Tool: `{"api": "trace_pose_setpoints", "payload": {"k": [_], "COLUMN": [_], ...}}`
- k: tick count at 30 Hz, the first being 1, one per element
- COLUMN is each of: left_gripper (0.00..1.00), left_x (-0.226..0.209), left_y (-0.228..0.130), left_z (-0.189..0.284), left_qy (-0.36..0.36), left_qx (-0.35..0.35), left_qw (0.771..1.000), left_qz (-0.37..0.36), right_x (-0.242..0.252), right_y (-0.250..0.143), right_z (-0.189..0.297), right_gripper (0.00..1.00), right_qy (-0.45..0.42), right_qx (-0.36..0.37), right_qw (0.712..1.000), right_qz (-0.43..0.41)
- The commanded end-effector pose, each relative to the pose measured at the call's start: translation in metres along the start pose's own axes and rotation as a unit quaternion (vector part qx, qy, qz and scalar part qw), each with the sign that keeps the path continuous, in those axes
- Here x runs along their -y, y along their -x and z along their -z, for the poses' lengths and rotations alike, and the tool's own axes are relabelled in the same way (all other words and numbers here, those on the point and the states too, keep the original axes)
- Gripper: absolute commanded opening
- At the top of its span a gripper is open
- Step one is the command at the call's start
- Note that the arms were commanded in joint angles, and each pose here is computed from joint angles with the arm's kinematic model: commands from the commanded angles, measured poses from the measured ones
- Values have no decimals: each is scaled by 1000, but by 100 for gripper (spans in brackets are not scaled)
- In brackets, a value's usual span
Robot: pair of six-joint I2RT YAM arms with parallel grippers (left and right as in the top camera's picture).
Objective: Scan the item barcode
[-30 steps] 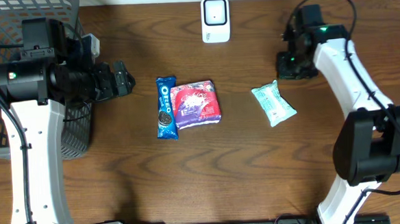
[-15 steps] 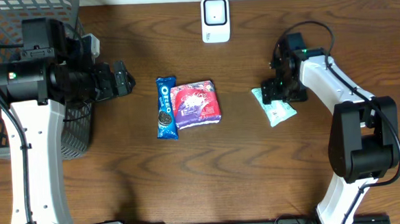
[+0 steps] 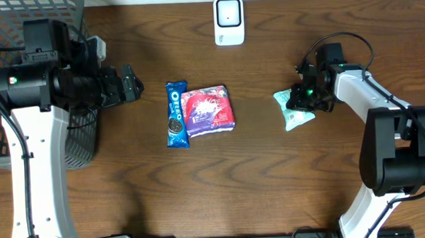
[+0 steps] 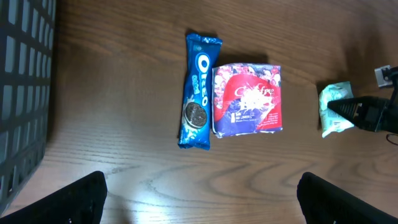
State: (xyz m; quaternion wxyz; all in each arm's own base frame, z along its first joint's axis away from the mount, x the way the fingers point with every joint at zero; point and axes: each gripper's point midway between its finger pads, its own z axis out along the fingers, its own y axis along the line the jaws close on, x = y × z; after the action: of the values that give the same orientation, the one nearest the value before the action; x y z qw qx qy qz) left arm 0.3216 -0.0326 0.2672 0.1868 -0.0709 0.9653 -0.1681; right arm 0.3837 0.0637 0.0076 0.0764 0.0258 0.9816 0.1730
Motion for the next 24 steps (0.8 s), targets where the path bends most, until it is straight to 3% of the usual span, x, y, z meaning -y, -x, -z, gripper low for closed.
{"api": "trace_pose_setpoints", "payload": {"k": [1,5,9,15,24], "left_gripper": [98,98,98,98,98], "left_x": [-1,-1,-1,-1,-1], "left_y": [0,0,0,0,0], "left_z": [-1,-1,-1,-1,-1], "left_qy": [3,3,3,3,3], "left_qx": [-1,-1,-1,-1,-1], "left_qw": [1000,1000,1000,1000,1000], "left_qz": [-7,-7,-7,-7,-7], "right_x": [10,13,37,57,37], "right_y": [0,23,43,56,40], "right_z": [-2,26,67,129,102], "right_gripper": [1,1,1,1,1], "right_qy": [-13,-53,-191,-436,-529], "right_qx": [-11,10,39,128,158], "right_qw": [1000,998,978,886,833], "right_qz": [-25,-37,-73,-93,-5]}}
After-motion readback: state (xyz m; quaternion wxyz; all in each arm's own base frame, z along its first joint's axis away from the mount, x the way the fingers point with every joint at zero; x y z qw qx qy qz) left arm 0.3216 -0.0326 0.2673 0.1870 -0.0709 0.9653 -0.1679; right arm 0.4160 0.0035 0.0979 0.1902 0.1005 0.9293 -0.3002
